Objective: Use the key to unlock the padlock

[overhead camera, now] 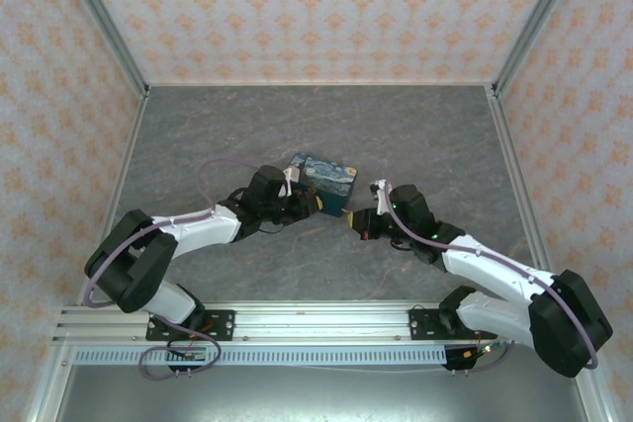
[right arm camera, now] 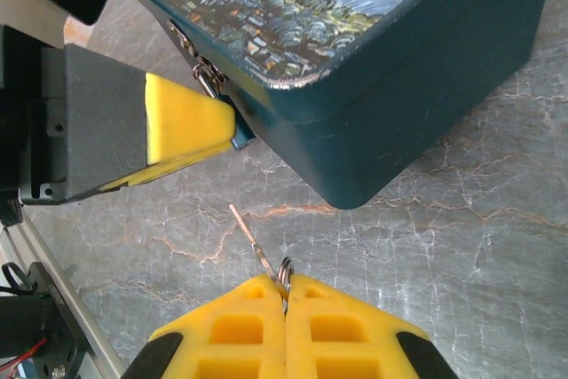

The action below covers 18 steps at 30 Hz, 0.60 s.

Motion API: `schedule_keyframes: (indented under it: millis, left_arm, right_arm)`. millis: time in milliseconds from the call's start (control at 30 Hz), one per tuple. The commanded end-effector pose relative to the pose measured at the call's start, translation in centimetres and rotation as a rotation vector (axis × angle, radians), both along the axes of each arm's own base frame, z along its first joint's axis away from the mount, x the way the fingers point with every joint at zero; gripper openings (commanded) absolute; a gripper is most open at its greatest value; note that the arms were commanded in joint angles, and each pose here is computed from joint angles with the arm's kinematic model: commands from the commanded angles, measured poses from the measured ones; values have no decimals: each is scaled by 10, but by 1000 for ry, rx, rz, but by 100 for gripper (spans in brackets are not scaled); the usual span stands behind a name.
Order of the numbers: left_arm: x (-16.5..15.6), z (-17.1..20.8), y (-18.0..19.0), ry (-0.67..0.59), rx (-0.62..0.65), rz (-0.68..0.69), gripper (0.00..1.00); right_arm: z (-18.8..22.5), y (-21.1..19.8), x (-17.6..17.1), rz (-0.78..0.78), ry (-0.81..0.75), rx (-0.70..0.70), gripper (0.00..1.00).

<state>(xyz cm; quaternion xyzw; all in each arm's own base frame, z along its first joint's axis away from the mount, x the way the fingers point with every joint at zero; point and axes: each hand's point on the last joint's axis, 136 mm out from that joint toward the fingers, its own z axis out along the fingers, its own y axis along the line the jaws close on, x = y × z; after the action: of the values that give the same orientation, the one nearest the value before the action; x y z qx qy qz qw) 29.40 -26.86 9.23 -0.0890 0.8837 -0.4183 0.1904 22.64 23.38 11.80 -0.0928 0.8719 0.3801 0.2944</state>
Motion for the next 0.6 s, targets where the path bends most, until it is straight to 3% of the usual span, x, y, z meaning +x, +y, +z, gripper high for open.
schedule_keyframes:
  millis: [0, 567]
  left_arm:
    - [5, 38, -10, -25, -96, 13, 19]
    - [4, 49, 0, 49, -108, 110, 19]
  right_arm:
    - [12, 11, 5, 28, -105, 22, 0]
    - [-2, 48, 18, 31, -206, -66, 0]
